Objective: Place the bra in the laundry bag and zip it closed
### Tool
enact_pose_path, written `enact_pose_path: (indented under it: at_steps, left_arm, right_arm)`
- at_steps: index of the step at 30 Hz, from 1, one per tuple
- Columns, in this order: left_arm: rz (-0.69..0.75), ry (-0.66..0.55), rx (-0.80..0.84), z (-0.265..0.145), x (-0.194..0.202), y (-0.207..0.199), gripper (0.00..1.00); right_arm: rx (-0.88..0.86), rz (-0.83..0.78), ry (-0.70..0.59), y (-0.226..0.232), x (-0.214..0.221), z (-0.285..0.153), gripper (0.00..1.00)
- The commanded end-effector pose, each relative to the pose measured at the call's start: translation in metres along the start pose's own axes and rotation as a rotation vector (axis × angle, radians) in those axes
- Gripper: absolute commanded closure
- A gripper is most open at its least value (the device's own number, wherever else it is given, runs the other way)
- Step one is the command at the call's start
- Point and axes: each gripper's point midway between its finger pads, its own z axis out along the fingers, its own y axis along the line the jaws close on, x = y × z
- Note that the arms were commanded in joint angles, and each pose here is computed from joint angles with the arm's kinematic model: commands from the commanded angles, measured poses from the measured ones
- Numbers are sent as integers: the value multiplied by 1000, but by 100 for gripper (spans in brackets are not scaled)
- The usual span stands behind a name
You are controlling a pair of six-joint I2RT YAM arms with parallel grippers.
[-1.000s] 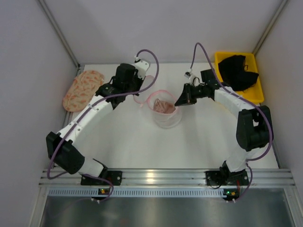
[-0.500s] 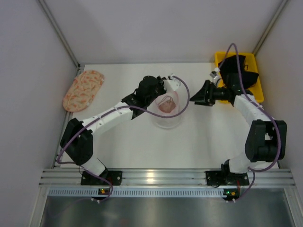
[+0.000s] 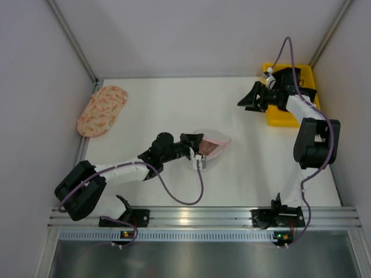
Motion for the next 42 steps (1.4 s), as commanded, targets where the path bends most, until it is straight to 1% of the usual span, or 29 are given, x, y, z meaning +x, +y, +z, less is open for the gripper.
enact_pose_path:
  at_steps: [1, 2, 3, 4, 6, 7, 8, 10, 11, 13, 16, 17, 18, 20, 21, 24, 26, 27, 28, 29, 31, 32, 33, 35, 36, 38, 39, 41, 42]
  left_arm:
    - [218, -221, -115, -26, -53, 27, 100]
    - [239, -228, -108, -31, -53, 20, 100]
    - [248, -240, -69, -37, -50, 0, 100]
    - [290, -254, -76, -43, -55, 0, 100]
    - [318, -267, -53, -50, -54, -14, 100]
    - [325, -265, -44, -54, -52, -22, 100]
    - [328, -258, -39, -55, -49, -25, 100]
    - [347, -248, -31, -58, -46, -31, 100]
    - [351, -244, -25, -59, -43, -35, 100]
    - [359, -252, -17, -63, -43, -41, 100]
    - [361, -251, -7, -66, -41, -44, 100]
    - [359, -250, -3, -67, -40, -46, 100]
    - [363, -251, 3, -68, -40, -48, 100]
    - [365, -255, 13, -70, -39, -53, 100]
    - [369, -259, 14, -71, -40, -54, 100]
    - [379, -268, 27, -73, -41, -60, 100]
    - [381, -266, 48, -75, -39, -66, 100]
    - [379, -267, 56, -76, -38, -69, 100]
    - [383, -261, 62, -77, -36, -71, 100]
    - [384, -259, 61, -77, -36, -71, 100]
    - [377, -238, 69, -76, -31, -73, 100]
    - [377, -232, 70, -75, -29, -73, 100]
    - [372, -212, 76, -73, -25, -74, 100]
    - [376, -201, 64, -71, -22, -70, 100]
    - [373, -191, 67, -69, -18, -71, 99]
    - [372, -167, 51, -67, -14, -64, 97]
    - [372, -159, 42, -65, -12, -62, 93]
    - [357, -110, 7, -63, -4, -48, 85]
    - [337, -90, -8, -62, -2, -42, 76]
  right_arm:
    - [-107, -93, 92, 17, 4, 31, 16]
    - [-119, -88, 107, 14, 7, 35, 16]
    - [-163, -109, 174, 22, 26, 56, 16]
    - [-175, -93, 209, 22, 35, 61, 15]
    - [-232, -104, 273, 27, 50, 74, 15]
    - [-254, -109, 301, 28, 58, 76, 15]
    - [-268, -74, 342, 32, 69, 75, 15]
    - [-318, -83, 393, 38, 88, 77, 15]
    - [-325, -44, 434, 40, 102, 74, 15]
    - [-367, -42, 482, 45, 124, 75, 15]
    - [-416, -10, 560, 53, 152, 71, 16]
    - [-439, -40, 569, 54, 158, 71, 15]
    - [-443, 1, 612, 56, 169, 68, 15]
    - [-470, -10, 629, 56, 179, 68, 14]
    - [-474, 27, 653, 55, 186, 68, 13]
    - [-512, 30, 674, 53, 197, 72, 11]
    - [-544, 37, 673, 58, 199, 74, 13]
    - [-560, 43, 679, 59, 203, 77, 16]
    - [-569, 71, 692, 66, 203, 74, 17]
    - [-604, 35, 675, 69, 205, 74, 17]
    - [-616, 68, 694, 75, 212, 73, 24]
    - [-635, 63, 676, 80, 212, 71, 27]
    - [-640, 68, 675, 82, 215, 70, 36]
    - [-648, 87, 669, 83, 219, 69, 48]
    - [-656, 80, 664, 87, 219, 68, 61]
    - [-663, 89, 650, 89, 216, 68, 76]
    - [-669, 83, 640, 93, 213, 67, 90]
    - [-679, 96, 618, 98, 208, 66, 95]
    - [-685, 94, 610, 102, 205, 64, 97]
